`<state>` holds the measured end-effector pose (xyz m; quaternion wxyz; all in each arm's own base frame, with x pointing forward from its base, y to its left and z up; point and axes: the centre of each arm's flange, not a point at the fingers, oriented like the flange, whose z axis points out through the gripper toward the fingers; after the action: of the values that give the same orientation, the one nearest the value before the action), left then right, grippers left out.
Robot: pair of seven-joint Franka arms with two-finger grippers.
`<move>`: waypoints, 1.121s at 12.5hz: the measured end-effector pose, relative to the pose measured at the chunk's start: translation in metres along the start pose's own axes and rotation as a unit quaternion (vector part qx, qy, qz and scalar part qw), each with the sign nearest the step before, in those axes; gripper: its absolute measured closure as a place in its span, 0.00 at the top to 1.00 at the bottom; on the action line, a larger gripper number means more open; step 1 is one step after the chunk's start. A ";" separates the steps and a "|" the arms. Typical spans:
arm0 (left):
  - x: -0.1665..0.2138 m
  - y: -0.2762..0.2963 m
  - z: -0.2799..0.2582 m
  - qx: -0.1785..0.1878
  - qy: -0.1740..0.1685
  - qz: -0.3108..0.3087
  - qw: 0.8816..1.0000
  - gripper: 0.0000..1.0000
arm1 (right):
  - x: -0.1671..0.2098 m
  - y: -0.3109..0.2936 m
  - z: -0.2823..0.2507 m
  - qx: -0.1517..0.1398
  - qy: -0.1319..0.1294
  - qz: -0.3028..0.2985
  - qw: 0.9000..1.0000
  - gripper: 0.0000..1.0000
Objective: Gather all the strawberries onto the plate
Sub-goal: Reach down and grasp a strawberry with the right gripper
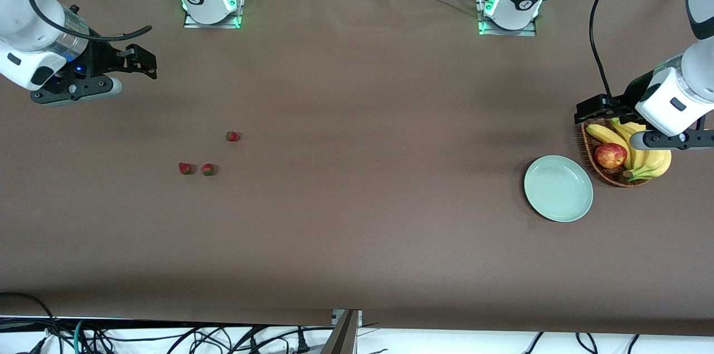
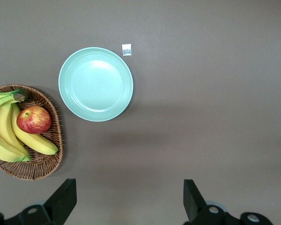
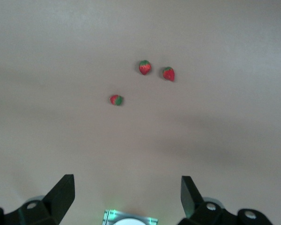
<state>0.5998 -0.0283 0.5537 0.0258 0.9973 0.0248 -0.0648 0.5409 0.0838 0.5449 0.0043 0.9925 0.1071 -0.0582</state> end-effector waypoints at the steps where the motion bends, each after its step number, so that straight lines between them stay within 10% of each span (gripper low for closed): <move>1: 0.001 0.000 -0.004 -0.001 0.005 0.000 1.000 1.00 | 0.011 -0.013 0.048 -0.002 0.017 -0.004 1.000 1.00; 5: 0.004 -0.003 -0.011 -0.002 0.013 -0.002 1.000 1.00 | 0.047 -0.049 0.232 -0.013 0.018 -0.015 1.000 1.00; 14: 0.011 -0.019 -0.005 -0.003 0.009 -0.016 1.000 1.00 | 0.053 -0.058 0.330 -0.004 -0.005 0.013 1.000 0.93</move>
<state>0.6106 -0.0083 0.5567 0.0274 0.9972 0.0412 -0.0562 0.5424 0.1442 0.2113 0.0098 0.9935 0.0945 -0.0622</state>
